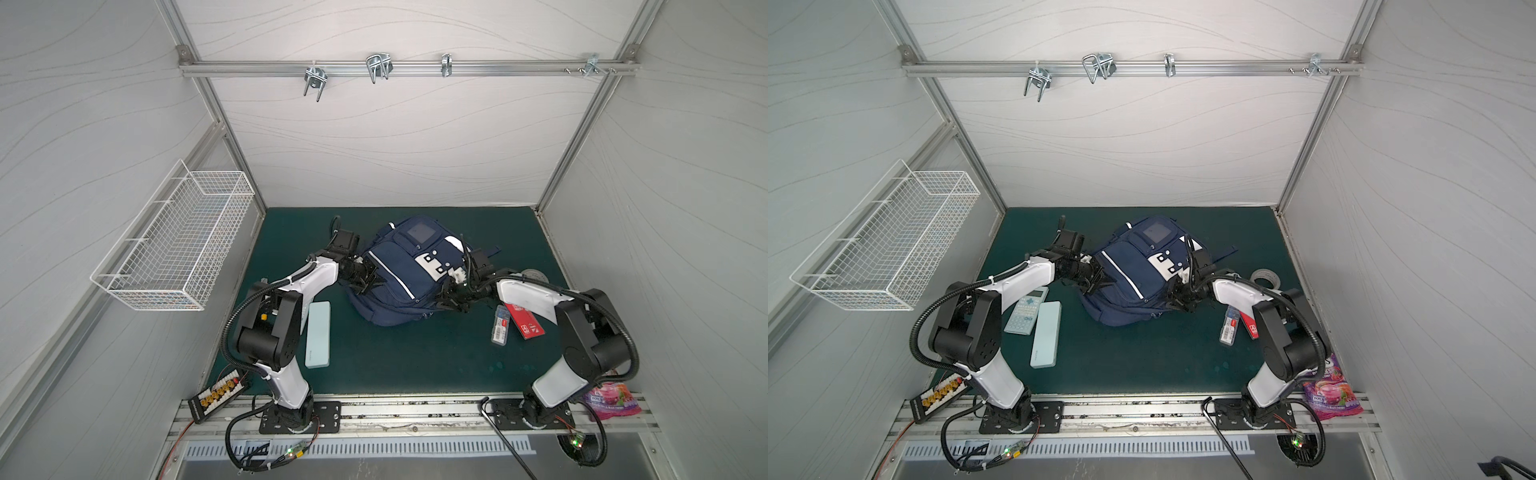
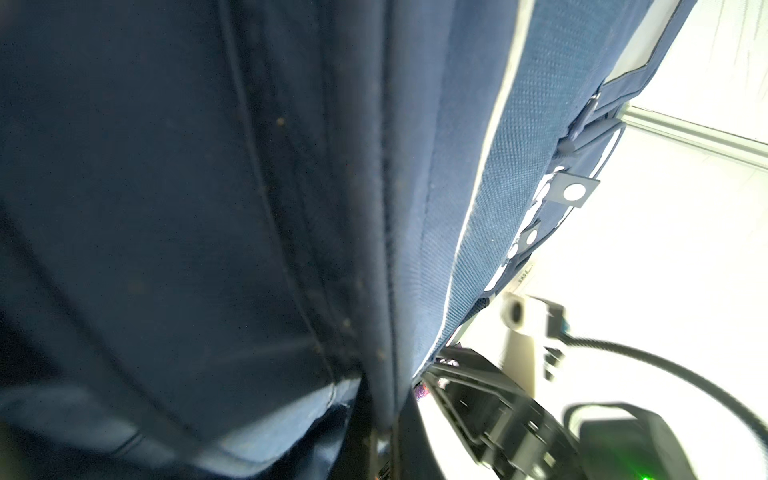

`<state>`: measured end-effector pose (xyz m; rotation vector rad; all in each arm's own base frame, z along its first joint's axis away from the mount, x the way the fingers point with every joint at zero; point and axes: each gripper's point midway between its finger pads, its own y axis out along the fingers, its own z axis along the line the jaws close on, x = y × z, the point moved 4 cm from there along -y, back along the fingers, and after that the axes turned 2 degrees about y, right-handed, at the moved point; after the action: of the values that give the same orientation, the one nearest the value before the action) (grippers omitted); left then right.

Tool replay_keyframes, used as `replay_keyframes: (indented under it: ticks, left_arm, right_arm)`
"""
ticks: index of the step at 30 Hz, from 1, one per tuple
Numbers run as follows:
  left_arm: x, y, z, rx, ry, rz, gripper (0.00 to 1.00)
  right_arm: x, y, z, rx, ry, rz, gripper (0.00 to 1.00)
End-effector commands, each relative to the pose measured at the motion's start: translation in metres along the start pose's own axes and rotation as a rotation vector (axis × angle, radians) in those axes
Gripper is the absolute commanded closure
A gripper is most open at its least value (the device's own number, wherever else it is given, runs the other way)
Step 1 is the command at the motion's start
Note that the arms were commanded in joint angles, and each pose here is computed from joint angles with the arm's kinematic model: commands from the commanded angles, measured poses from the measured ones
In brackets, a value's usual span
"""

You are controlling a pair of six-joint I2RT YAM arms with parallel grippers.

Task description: Pack the student bag

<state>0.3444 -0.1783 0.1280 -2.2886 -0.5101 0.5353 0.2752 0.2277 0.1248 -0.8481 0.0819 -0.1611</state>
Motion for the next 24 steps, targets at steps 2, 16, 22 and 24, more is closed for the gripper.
replay_keyframes:
  ticks: [2, 16, 22, 24]
  left_arm:
    - [0.005, -0.017, -0.037, -0.086, 0.062, -0.041, 1.0]
    - [0.0, -0.027, -0.063, -0.161, 0.073, -0.016, 1.0]
    - [0.0, -0.024, -0.058, -0.145, 0.075, -0.011, 1.0]
    - [0.0, -0.023, -0.057, -0.138, 0.076, -0.009, 1.0]
  right_arm:
    - [-0.018, -0.031, 0.01, -0.444, -0.418, -0.079, 0.47]
    - [-0.003, 0.026, 0.003, -0.923, -0.843, -0.004, 0.41]
    - [0.015, 0.03, 0.011, -1.006, -0.897, -0.059, 0.43]
    - [0.022, 0.028, 0.018, -1.024, -0.914, -0.088, 0.43]
